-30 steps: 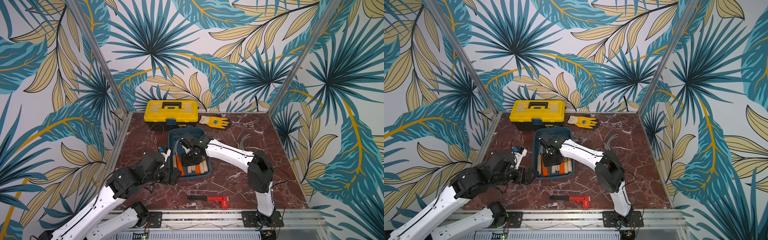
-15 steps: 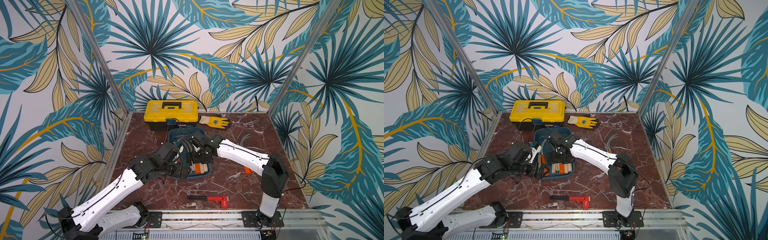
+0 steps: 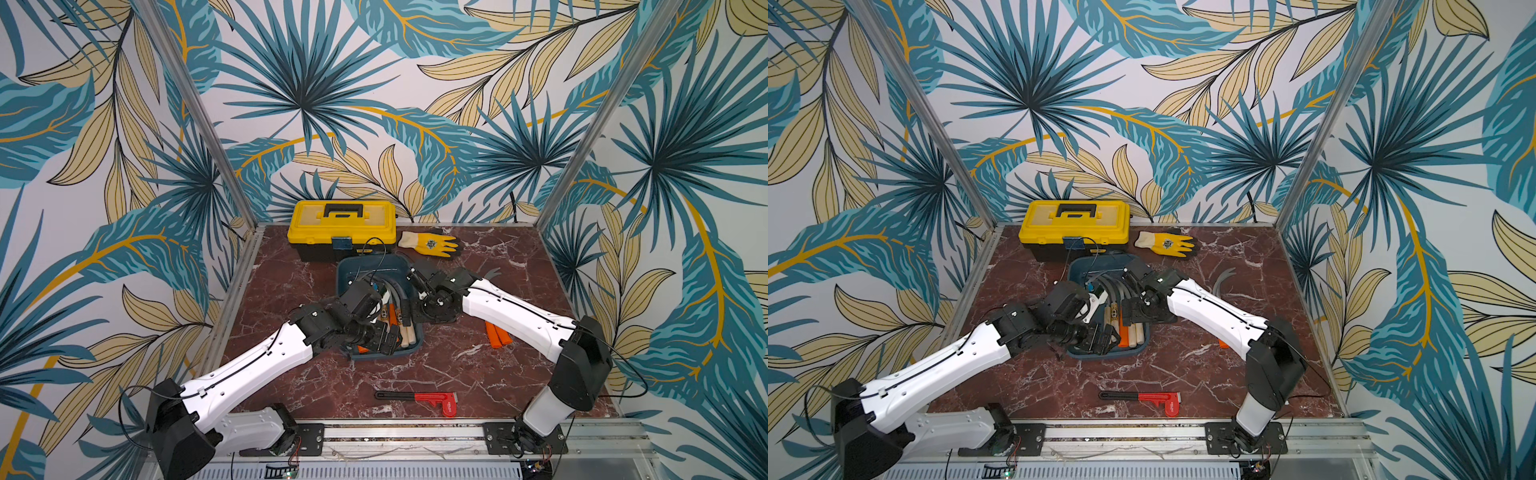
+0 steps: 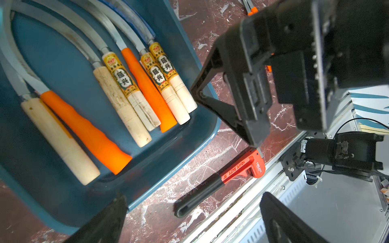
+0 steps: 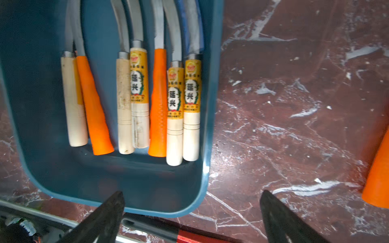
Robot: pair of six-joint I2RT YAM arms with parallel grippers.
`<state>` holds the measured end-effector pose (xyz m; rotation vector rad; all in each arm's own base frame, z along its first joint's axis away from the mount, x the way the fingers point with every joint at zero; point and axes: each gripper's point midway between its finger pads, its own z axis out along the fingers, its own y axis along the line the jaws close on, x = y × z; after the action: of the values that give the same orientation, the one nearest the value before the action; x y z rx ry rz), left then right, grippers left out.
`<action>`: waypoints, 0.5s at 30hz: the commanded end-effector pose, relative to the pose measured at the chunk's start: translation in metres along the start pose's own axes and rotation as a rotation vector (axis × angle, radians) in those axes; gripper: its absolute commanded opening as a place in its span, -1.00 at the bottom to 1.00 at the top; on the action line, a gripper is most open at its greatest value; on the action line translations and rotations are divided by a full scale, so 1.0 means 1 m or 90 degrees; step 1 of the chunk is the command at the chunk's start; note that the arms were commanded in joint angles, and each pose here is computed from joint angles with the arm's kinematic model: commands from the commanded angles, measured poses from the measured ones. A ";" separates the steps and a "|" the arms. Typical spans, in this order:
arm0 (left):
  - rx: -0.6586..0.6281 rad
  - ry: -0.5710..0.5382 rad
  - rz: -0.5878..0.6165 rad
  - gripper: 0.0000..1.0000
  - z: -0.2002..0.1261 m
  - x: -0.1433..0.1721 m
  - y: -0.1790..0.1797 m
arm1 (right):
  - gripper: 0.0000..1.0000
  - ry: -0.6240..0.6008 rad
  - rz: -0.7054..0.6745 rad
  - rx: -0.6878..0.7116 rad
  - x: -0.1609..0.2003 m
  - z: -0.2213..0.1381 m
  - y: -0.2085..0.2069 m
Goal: Put small sickles into storage boxes
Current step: Place the sickle in the storage box.
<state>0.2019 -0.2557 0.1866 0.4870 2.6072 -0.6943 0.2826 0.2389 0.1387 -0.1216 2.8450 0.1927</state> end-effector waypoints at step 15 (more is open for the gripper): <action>0.075 -0.011 0.053 0.99 0.040 -0.016 -0.039 | 0.99 0.029 0.072 0.114 0.046 0.003 -0.092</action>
<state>0.2063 -0.2988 0.1700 0.5828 2.5841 -0.7814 0.2561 0.1622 0.1162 0.0283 2.8903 0.0191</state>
